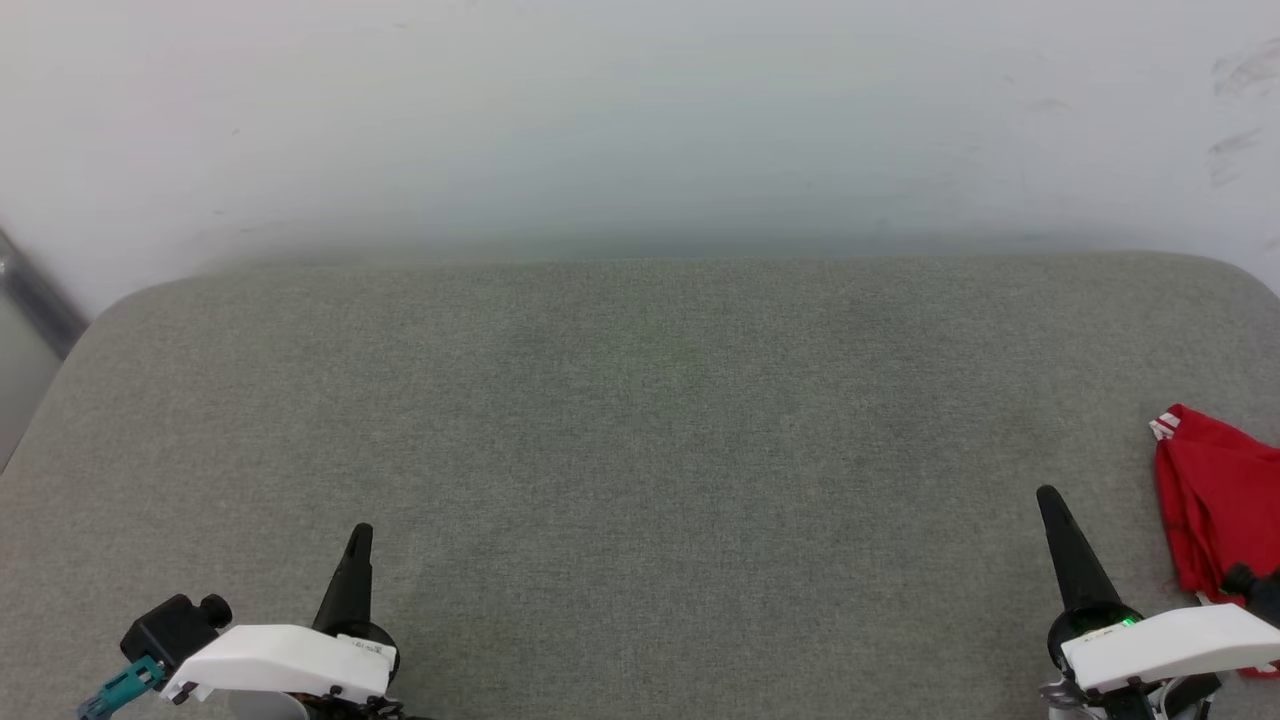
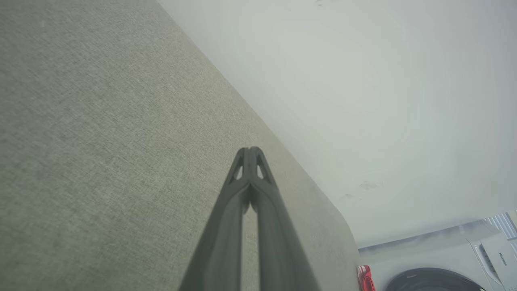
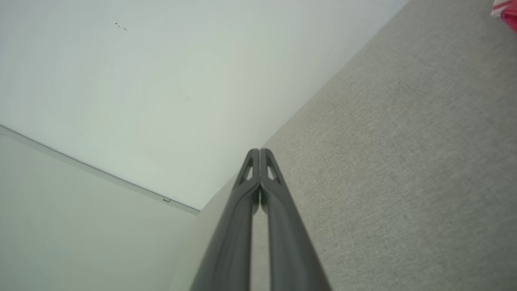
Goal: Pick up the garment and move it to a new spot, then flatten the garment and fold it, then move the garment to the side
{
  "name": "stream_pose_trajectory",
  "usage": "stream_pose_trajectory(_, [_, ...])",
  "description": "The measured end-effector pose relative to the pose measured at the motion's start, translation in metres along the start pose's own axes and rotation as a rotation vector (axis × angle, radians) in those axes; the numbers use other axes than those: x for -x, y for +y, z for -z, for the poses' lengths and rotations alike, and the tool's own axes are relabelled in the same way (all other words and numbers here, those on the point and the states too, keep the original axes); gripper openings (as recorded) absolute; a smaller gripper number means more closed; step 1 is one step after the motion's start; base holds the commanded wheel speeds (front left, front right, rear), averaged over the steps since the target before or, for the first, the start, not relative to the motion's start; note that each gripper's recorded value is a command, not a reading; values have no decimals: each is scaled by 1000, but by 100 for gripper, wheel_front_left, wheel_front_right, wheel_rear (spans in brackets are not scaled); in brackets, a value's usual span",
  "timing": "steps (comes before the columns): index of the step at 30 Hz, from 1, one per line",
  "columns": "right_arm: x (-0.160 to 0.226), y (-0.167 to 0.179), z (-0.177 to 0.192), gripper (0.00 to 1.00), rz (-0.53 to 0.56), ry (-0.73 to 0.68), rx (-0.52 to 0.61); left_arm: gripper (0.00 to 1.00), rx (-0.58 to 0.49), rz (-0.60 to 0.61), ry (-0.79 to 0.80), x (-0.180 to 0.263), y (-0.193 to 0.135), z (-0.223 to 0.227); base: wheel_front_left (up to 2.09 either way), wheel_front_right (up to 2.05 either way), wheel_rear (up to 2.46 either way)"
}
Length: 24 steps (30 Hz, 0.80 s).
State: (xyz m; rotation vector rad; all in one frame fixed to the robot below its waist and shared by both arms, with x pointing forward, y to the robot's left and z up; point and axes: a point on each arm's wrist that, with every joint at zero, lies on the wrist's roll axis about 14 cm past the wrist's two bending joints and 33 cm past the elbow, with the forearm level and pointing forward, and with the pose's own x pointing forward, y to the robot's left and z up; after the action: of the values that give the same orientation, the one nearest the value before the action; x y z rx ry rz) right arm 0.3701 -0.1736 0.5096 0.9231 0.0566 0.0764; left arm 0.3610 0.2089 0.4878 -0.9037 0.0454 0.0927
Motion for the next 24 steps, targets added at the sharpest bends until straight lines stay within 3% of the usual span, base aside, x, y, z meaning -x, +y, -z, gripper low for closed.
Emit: stream_pose_trajectory(24, [-6,-8,-6,0,14,-27,-258,0,266,19,16,-10,-6,-1,0,0,0])
